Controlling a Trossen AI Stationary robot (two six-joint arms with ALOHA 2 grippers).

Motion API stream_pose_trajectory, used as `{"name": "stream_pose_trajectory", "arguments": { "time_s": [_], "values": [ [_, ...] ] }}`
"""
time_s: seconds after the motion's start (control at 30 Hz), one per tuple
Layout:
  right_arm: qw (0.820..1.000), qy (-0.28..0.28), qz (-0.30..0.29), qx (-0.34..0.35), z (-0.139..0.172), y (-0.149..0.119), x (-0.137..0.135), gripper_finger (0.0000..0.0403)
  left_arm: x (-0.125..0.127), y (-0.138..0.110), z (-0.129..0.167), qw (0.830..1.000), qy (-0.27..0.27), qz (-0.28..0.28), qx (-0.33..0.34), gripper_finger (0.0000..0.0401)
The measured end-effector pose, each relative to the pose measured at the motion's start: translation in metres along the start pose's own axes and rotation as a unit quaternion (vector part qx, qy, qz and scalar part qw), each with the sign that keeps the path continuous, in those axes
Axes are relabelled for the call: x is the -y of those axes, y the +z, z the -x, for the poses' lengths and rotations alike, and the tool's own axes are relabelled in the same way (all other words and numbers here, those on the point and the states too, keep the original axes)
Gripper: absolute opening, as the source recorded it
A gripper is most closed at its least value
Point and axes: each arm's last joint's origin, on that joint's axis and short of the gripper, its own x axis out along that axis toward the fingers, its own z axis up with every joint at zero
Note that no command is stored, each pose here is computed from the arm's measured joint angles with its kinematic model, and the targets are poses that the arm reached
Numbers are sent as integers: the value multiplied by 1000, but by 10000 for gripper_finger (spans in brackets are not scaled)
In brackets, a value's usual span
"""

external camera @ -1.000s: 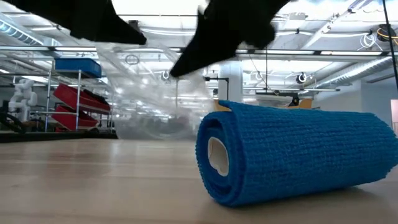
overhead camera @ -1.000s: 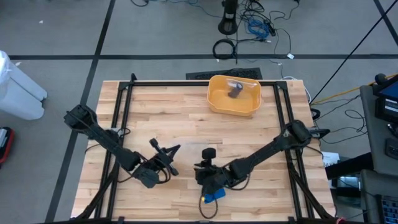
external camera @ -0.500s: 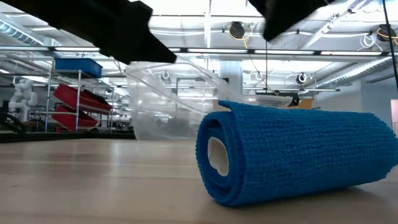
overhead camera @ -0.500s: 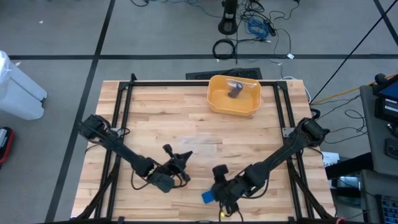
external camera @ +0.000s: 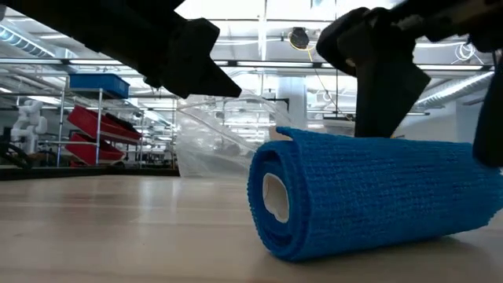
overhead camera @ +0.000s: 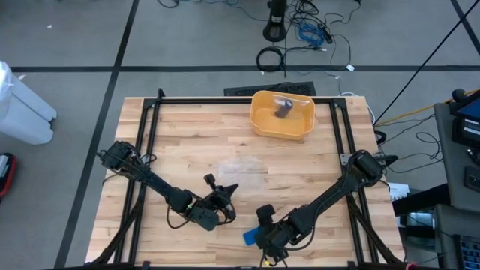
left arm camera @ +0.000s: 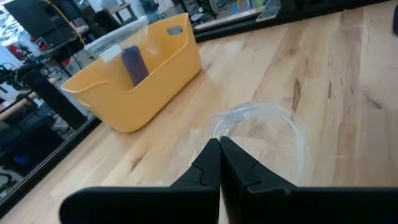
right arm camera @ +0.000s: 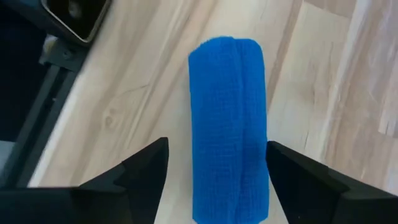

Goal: Roll bandage
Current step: Put the blue bandage into the transparent zip bag

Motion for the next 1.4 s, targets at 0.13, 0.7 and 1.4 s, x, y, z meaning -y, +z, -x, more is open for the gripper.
{"name": "stream_pose_trajectory", "arguments": {
  "time_s": [0.13, 0.7, 1.4],
  "values": [
    [1000, -11, -2, -1, -5, -1, 1, 257, 0, 0, 0, 1000, -1, -3, 0, 0],
    [998, 18, -34, -50, -33, -8, 14, 243, 0, 0, -1, 1000, -8, -2, -2, 0],
    [984, -127, -125, -21, 44, 0, 51, 110, -8, -2, -21, 991, -56, 117, -38, 0]
  ]
}}
